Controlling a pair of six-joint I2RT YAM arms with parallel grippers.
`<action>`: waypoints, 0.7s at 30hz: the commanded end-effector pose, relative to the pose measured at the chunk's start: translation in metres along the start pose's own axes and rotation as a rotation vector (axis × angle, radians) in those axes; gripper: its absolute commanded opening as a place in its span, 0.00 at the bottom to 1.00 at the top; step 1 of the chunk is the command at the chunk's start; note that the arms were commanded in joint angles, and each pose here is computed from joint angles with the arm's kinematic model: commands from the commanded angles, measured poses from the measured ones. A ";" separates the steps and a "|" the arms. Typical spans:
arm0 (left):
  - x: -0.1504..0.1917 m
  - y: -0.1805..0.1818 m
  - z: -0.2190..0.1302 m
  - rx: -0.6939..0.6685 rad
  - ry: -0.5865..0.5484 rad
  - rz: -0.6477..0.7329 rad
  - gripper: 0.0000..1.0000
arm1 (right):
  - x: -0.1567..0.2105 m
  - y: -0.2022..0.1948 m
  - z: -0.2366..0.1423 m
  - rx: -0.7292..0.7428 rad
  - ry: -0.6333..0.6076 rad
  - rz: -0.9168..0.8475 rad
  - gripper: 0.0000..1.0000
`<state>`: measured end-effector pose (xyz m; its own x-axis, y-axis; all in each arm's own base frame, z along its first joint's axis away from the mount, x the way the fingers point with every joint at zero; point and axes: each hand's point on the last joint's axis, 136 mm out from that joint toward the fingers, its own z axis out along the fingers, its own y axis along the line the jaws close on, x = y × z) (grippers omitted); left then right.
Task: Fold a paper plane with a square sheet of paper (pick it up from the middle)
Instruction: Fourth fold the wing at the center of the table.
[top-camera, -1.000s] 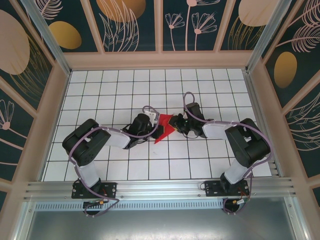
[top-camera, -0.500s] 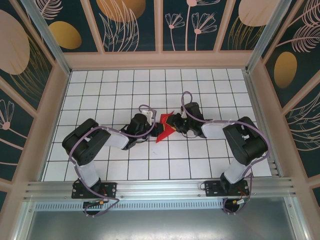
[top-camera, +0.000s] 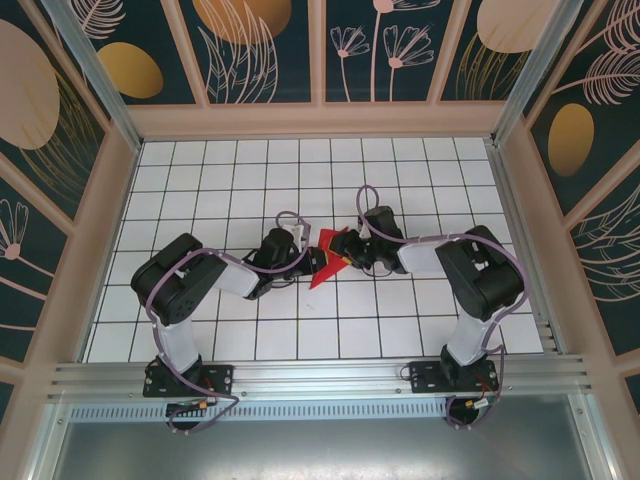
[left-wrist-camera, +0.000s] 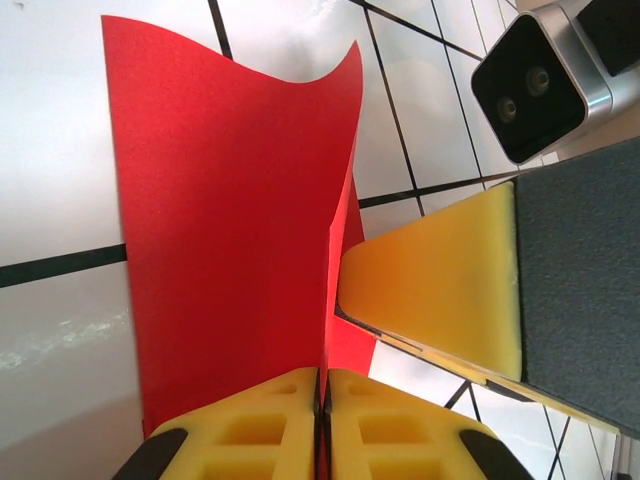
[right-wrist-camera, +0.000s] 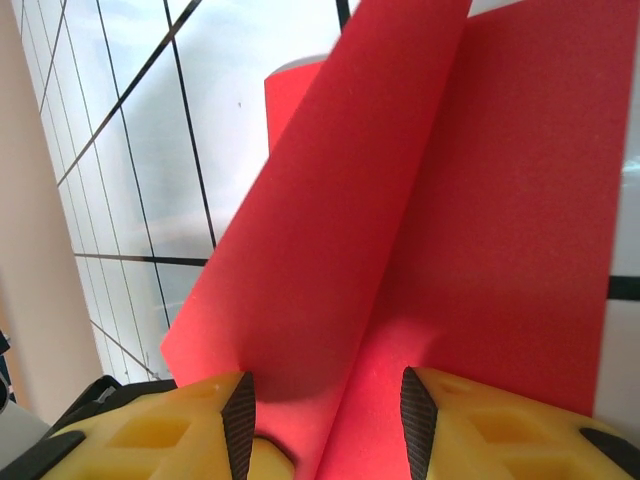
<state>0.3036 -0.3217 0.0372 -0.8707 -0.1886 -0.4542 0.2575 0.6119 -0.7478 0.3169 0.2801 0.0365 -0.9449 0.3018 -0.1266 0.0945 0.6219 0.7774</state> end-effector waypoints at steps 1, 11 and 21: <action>0.000 0.000 0.002 0.025 0.006 -0.026 0.15 | -0.004 0.009 0.005 -0.018 0.005 -0.042 0.46; 0.001 0.003 0.002 0.006 0.017 -0.021 0.23 | 0.003 -0.009 0.013 0.081 0.017 -0.024 0.46; -0.007 0.005 -0.010 -0.050 -0.019 0.057 0.30 | 0.002 -0.016 0.015 0.120 0.013 -0.004 0.46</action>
<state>0.3037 -0.3165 0.0338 -0.8702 -0.1751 -0.4606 0.2572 0.6359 -0.7277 0.3206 0.2879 0.0335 -0.9483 0.2859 -0.1378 0.0888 0.6557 0.7498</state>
